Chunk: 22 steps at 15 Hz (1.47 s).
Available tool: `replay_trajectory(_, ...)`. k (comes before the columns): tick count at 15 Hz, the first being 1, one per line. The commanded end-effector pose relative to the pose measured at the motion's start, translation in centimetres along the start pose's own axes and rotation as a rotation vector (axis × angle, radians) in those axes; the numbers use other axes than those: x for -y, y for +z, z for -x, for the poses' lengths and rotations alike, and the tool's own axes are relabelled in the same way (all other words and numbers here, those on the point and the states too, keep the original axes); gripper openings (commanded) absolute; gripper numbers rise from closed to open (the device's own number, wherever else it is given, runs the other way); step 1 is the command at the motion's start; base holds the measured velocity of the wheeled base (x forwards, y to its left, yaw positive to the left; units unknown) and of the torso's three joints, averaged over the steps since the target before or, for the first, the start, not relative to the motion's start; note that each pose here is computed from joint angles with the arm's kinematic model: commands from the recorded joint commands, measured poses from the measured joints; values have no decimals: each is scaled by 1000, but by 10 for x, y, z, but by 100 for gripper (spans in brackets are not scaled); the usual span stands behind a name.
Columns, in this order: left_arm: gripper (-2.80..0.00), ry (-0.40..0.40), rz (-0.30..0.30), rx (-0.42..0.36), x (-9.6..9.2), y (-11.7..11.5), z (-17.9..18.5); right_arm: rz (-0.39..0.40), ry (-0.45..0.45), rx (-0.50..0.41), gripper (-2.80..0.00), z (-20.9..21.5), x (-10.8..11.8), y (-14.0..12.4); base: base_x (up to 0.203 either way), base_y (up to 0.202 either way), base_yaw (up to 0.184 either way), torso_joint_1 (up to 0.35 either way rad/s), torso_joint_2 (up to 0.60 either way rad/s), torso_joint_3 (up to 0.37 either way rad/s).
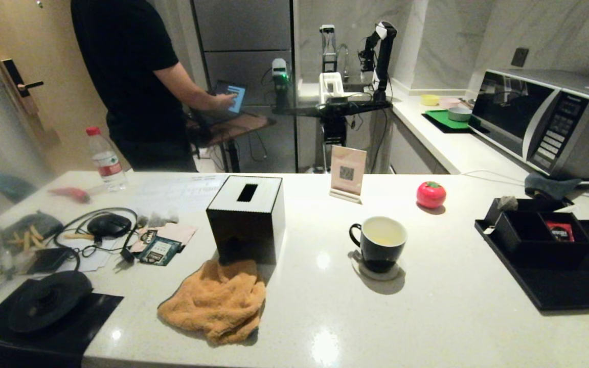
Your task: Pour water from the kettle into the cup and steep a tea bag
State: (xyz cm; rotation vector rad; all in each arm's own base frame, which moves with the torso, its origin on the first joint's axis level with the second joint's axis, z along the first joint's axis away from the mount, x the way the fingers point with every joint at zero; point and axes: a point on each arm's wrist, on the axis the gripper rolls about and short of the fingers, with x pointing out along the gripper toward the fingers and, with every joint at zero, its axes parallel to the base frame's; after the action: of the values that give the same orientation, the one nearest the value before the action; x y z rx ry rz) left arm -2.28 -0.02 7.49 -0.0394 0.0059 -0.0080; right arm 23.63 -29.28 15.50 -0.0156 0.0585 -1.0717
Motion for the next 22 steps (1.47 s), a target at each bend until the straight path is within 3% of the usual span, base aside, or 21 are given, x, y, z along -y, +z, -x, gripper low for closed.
replay_trajectory(1, -280, 0, 1, 0, 0, 0, 0, 3, 20, -16, -280, -7, -10, -12, 0, 0, 0, 0, 0, 0)
replay_trajectory(15, -280, 0, 1, 0, 0, 0, 0, 0, 66, 18, -280, -31, -38, -36, 0, 0, 0, 0, 0, 0)
replay_trajectory(22, -280, 0, 1, 0, 0, 0, 0, 10, 66, 0, -280, -34, -40, -45, 0, 0, 0, 0, 0, 0)
